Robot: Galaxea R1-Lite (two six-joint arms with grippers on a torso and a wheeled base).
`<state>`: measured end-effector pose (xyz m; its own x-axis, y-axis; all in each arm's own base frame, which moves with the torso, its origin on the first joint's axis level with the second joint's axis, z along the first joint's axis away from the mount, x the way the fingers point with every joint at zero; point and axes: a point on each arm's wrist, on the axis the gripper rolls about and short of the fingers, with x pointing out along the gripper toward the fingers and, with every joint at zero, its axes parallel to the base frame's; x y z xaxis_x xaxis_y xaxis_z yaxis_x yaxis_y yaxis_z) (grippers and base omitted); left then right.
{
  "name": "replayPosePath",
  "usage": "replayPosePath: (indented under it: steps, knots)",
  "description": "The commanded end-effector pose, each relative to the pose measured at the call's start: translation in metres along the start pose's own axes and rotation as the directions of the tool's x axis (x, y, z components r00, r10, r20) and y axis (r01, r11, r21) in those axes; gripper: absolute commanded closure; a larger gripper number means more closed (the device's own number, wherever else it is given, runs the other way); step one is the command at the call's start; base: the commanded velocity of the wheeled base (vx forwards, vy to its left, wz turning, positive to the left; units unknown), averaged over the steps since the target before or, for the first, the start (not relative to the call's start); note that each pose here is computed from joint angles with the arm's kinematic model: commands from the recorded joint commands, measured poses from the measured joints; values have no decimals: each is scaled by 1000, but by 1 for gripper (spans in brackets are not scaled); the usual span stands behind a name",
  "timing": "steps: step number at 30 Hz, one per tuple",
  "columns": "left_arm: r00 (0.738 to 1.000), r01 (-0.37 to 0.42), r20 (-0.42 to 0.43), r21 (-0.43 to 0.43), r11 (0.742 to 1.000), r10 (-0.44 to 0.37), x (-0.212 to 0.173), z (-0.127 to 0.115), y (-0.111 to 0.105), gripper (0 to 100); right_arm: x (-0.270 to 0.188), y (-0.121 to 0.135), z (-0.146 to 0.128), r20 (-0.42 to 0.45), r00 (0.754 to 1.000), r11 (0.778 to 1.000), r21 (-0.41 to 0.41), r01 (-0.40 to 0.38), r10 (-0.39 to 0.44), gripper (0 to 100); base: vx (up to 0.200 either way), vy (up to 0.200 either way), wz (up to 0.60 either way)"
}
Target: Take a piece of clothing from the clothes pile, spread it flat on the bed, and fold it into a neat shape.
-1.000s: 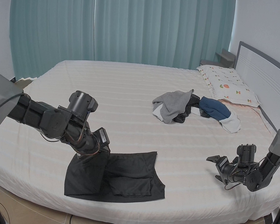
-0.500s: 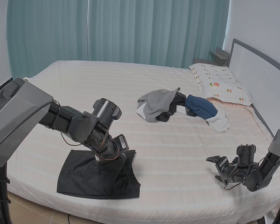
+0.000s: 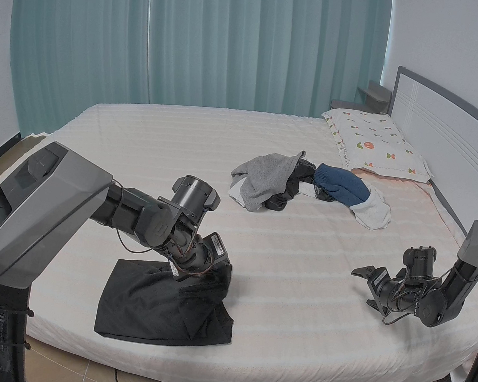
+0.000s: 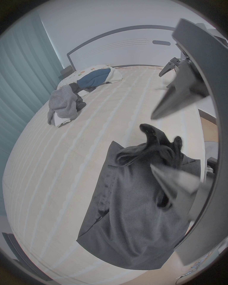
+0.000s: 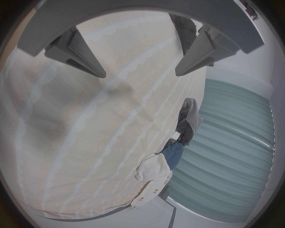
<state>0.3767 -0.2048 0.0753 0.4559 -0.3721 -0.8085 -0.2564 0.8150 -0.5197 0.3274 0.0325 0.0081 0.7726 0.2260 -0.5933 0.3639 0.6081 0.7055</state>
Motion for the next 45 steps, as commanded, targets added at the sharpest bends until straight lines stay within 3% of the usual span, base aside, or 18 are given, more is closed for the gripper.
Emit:
replayPosePath:
  steps: [1,5,10,18,25,28,30,36,45]
  knots:
    - [1000,3,0,-2,1000,-3,-3,-1,-1,0,0,0,0,-2,1000,1000,0,1,-1,0,0,0,0]
    - [999,27,21,-14,1000,-27,-22,0,-4,0,0,-1,-1,-2,1000,1000,0,2,-2,0,0,0,0]
    - [999,33,29,-34,999,-32,-46,1,8,0,0,1,-3,-9,1000,1000,-6,0,0,0,0,0,0]
    - [999,-35,20,-179,983,39,-54,14,51,0,-7,15,-20,-34,999,998,-57,-32,30,0,0,25,0]
    - [999,32,2,-279,960,-32,-67,15,100,0,-23,50,-47,-81,992,983,-145,-111,100,0,0,200,0]
    - [999,36,22,-306,951,-31,-68,15,118,0,-22,61,-69,-103,993,973,-213,-86,66,0,0,200,0]
    - [999,35,25,-327,944,-28,-66,13,132,0,-20,74,-85,-104,994,955,-287,-72,43,0,0,200,0]
    - [998,48,44,-358,932,-35,-68,16,148,0,-19,97,-124,-178,984,914,-399,-75,3,0,0,200,0]
    - [997,70,-2,-383,921,-76,-66,18,159,0,-10,111,-136,-136,990,870,-491,-39,-33,0,0,200,0]
